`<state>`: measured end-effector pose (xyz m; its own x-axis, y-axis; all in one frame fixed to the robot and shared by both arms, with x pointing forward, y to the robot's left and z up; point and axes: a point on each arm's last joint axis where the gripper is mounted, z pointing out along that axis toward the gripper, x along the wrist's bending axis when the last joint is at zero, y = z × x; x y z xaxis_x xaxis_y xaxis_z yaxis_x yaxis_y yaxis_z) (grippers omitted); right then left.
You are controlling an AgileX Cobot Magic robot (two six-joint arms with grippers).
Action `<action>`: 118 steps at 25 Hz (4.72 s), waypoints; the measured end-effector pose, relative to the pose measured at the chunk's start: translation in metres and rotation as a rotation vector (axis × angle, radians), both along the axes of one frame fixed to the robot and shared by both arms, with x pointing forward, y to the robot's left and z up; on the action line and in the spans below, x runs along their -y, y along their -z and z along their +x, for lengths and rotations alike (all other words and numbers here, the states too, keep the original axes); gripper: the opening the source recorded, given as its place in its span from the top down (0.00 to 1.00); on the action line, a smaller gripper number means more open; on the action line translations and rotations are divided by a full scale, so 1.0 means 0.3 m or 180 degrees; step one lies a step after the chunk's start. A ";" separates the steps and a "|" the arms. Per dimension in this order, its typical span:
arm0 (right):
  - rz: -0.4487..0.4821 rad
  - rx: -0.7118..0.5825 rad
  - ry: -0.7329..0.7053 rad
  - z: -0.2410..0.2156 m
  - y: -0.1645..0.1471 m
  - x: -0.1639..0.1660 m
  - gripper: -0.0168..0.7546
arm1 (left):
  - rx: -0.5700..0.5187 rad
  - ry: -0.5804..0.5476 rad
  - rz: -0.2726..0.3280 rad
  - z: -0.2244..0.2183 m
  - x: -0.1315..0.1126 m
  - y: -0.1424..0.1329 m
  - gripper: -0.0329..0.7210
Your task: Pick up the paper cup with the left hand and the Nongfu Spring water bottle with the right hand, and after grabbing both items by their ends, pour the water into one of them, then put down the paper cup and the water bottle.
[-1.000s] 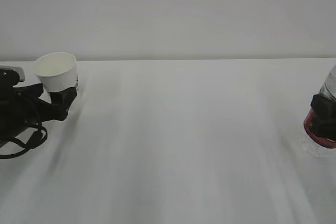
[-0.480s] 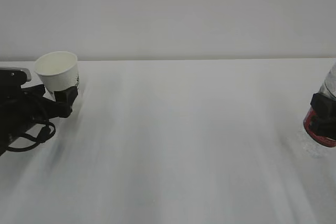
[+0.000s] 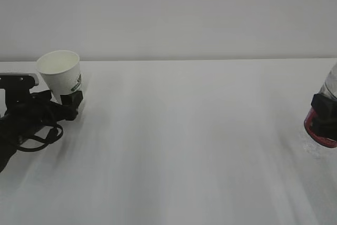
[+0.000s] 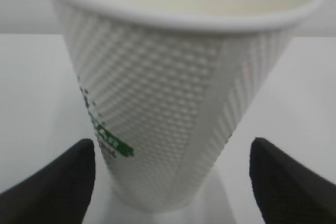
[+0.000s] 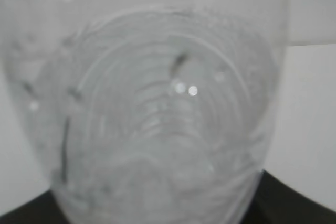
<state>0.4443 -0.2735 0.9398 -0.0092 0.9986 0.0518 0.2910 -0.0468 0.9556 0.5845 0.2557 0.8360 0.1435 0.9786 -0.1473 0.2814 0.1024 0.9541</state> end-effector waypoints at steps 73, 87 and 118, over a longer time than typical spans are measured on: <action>-0.0071 -0.0075 -0.0034 -0.001 0.006 -0.001 0.48 | 0.0454 0.0416 0.0041 0.156 0.055 -0.031 0.23; -0.0138 -0.0093 -0.0058 -0.002 0.008 -0.001 0.48 | 0.0632 0.1204 -0.0114 0.134 0.126 -0.166 0.23; -0.0199 -0.0218 -0.0099 -0.006 0.019 -0.003 0.48 | 0.0247 0.3338 -0.0064 -0.133 0.614 -0.181 0.24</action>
